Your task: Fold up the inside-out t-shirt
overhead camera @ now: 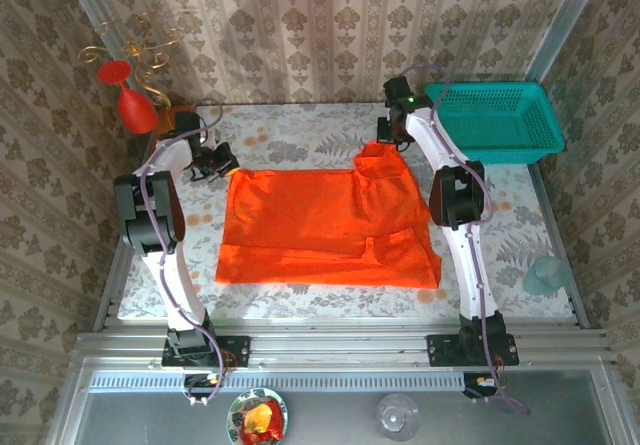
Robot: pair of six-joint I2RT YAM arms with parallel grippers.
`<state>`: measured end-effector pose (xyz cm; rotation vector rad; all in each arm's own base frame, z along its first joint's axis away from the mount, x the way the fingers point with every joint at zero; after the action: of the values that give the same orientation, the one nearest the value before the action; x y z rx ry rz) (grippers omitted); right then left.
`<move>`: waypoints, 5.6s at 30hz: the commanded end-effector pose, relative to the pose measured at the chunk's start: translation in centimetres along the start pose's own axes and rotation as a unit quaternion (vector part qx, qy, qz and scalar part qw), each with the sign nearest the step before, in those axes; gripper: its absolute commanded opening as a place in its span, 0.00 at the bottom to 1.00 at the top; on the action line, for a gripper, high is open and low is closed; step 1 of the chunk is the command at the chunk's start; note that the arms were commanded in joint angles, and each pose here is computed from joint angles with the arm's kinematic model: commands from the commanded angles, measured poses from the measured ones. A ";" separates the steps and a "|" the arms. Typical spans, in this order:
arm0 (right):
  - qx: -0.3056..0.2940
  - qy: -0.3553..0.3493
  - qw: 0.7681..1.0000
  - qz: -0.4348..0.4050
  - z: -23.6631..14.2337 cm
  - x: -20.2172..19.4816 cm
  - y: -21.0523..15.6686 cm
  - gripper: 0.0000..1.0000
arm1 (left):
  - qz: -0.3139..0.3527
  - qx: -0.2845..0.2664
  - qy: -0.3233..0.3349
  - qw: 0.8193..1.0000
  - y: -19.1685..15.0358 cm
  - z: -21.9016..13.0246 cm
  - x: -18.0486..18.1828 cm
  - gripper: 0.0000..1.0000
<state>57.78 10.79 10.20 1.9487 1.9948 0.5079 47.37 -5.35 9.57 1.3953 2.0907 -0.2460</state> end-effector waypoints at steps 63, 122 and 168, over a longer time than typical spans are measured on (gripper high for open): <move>0.184 0.013 0.976 0.112 -16.9 -2.6 -34.3 0.25 | -0.093 -0.007 0.074 0.993 -15.9 -7.4 9.0 0.21; 0.176 -0.019 0.980 0.092 -6.6 -5.3 -21.4 0.50 | -0.042 0.087 0.178 0.979 -19.0 -3.1 10.5 0.15; 0.181 0.100 0.977 -0.056 -12.4 9.3 -26.7 0.38 | 0.009 0.073 0.148 0.986 -15.2 -2.4 5.1 0.12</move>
<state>29.06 18.37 9.82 2.1076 2.4195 0.4279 30.64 -7.09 5.69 1.6044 2.3509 -0.2215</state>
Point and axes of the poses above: each hand's point on the last joint's axis, 136 mm out from that joint toward the fingers, its own z axis out along the fingers, its own x axis along the line the jaws close on, y = z × x, the point moved 2 cm from there along -z, back along the fingers, and after that the axes turned 6 degrees about -z, right-handed, at the moved point
